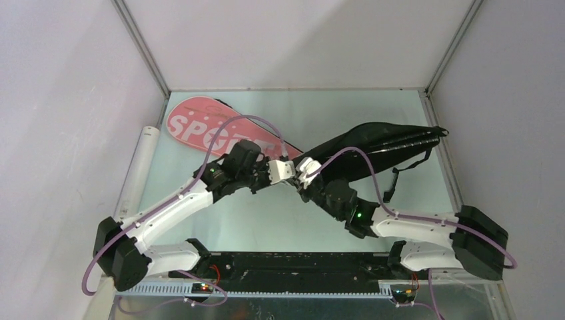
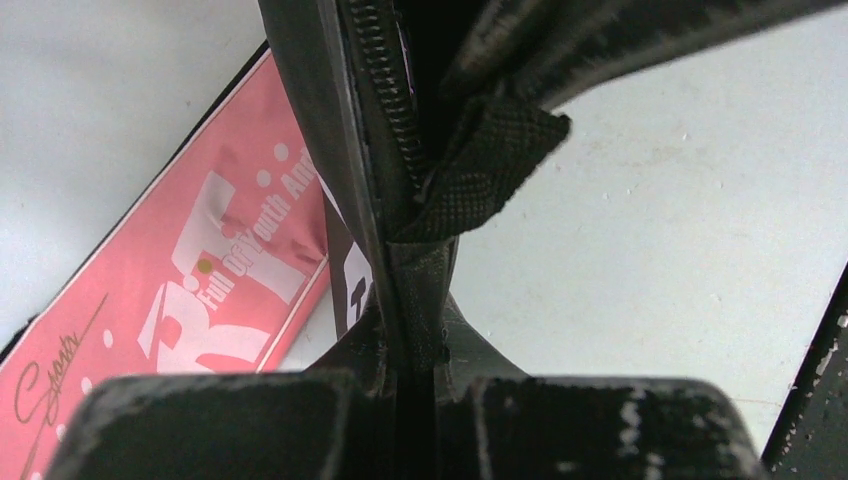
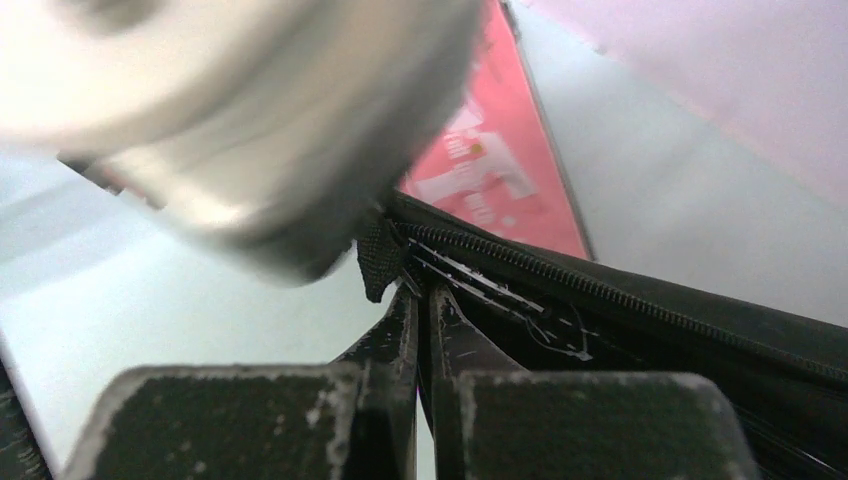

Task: Pack up the badminton gear
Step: Zip the racket bag at the center of the board.

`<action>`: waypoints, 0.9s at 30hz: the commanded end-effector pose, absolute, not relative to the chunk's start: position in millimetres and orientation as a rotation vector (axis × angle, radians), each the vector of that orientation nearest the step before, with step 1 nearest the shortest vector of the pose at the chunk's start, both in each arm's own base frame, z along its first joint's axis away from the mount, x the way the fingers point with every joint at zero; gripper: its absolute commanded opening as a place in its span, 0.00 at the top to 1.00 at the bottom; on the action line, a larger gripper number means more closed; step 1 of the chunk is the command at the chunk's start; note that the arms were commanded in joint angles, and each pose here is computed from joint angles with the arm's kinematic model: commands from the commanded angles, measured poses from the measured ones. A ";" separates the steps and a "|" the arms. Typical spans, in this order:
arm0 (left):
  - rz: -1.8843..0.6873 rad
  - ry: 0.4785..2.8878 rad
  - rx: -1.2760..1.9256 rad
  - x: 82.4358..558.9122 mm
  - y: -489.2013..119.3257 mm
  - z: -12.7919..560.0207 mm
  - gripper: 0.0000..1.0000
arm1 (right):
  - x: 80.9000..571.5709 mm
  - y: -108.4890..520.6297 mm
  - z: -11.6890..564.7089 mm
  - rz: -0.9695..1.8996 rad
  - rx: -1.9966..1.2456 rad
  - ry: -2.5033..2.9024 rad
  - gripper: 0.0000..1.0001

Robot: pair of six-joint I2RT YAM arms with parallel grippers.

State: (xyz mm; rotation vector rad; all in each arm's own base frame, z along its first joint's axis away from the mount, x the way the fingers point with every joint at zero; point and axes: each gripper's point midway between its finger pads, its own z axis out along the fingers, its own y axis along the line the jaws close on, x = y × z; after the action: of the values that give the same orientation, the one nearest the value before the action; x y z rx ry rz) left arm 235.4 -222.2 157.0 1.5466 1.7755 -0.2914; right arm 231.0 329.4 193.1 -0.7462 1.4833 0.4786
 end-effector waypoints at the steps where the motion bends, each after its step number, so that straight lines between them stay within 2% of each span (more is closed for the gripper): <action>1: -0.356 1.808 1.667 208.1 -213.3 128.5 1.00 | 243.3 282.4 174.1 0.491 -0.669 1.714 1.00; 4: -0.309 1.761 1.738 203.9 -203.6 118.5 1.00 | 245.0 261.2 174.3 0.540 -0.656 1.766 1.00; 13: -0.377 1.690 1.780 189.6 -205.7 123.2 1.00 | 205.8 278.8 178.9 0.876 -0.915 1.706 0.99; 20: -0.405 1.723 1.759 192.1 -211.6 124.7 1.00 | 203.9 302.6 182.8 0.892 -0.965 1.658 0.99; 21: -0.410 1.736 1.739 193.0 -213.0 125.9 1.00 | 205.5 303.9 181.1 0.861 -0.966 1.660 0.96; 23: -0.419 1.753 1.706 195.5 -215.9 128.7 1.00 | 207.5 306.9 175.5 0.760 -0.982 1.651 0.68; 25: -0.437 1.777 1.682 197.4 -220.0 130.7 1.00 | 210.6 311.0 173.4 0.678 -0.978 1.636 0.56; 27: -0.454 1.806 1.671 197.7 -222.3 131.8 1.00 | 215.8 315.1 176.8 0.618 -0.953 1.609 0.48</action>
State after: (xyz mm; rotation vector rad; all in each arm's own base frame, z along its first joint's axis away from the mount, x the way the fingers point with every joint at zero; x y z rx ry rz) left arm 214.1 -227.9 143.9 1.7345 1.5843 -0.3338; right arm 189.6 314.0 164.0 -1.0201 1.6632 0.8285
